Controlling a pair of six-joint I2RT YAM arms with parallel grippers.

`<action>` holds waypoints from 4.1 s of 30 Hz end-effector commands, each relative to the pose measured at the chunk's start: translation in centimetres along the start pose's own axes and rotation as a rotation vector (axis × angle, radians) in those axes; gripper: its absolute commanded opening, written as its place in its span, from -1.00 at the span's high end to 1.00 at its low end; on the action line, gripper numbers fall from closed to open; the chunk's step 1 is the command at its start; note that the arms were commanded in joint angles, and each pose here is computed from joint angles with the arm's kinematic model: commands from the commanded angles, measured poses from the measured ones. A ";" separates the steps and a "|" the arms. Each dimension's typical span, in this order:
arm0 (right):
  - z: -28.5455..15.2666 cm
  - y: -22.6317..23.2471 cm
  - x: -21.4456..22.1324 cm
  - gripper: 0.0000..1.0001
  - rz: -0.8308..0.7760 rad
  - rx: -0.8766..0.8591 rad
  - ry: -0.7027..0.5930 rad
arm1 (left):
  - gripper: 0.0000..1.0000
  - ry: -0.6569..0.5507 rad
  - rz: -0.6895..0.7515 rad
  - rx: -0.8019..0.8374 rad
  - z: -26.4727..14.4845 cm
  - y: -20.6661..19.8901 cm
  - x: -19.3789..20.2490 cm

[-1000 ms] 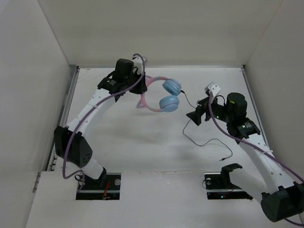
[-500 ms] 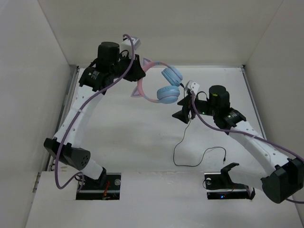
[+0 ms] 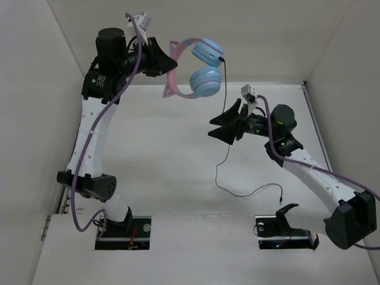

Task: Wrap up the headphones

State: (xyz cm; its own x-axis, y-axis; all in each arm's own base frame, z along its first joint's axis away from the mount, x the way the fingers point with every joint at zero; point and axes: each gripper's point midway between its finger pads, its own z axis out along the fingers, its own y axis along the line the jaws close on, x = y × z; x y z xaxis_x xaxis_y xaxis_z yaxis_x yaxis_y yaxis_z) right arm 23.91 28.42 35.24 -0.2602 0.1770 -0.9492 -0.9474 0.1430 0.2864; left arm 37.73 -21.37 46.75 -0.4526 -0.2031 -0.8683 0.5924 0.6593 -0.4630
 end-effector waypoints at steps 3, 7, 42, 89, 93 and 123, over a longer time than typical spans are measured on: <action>0.5 2.9 1.4 -0.20 0.050 -0.128 0.014 | 1.00 -0.209 -0.011 0.116 -2.9 -3.7 -7.3; 0.6 3.8 2.8 -0.09 0.107 -0.161 0.038 | 1.00 -0.286 -0.058 0.148 -4.1 -3.7 -10.1; -12.6 -13.5 -5.5 1.00 -0.902 0.826 0.792 | 1.00 -0.273 0.224 -0.840 -2.6 19.2 -3.2; -14.2 -14.4 -15.6 1.00 -0.723 0.981 0.202 | 1.00 -0.099 0.427 0.206 0.7 -14.9 4.1; -13.6 -13.0 -15.7 1.00 -0.640 0.920 0.144 | 1.00 -0.121 0.409 0.217 0.2 -15.3 3.3; -11.7 -7.3 -16.9 1.00 -0.251 0.634 -0.097 | 1.00 -0.008 0.363 0.363 1.6 -19.4 7.8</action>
State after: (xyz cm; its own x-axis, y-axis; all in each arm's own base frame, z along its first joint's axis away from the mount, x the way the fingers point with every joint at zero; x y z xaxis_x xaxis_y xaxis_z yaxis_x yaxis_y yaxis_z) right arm 33.99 13.13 44.61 -0.0963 0.1339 -0.9863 -0.6614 0.7319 0.1640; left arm 24.80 -37.97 44.36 -0.2806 0.0777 -0.9567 0.8825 0.4129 -0.2253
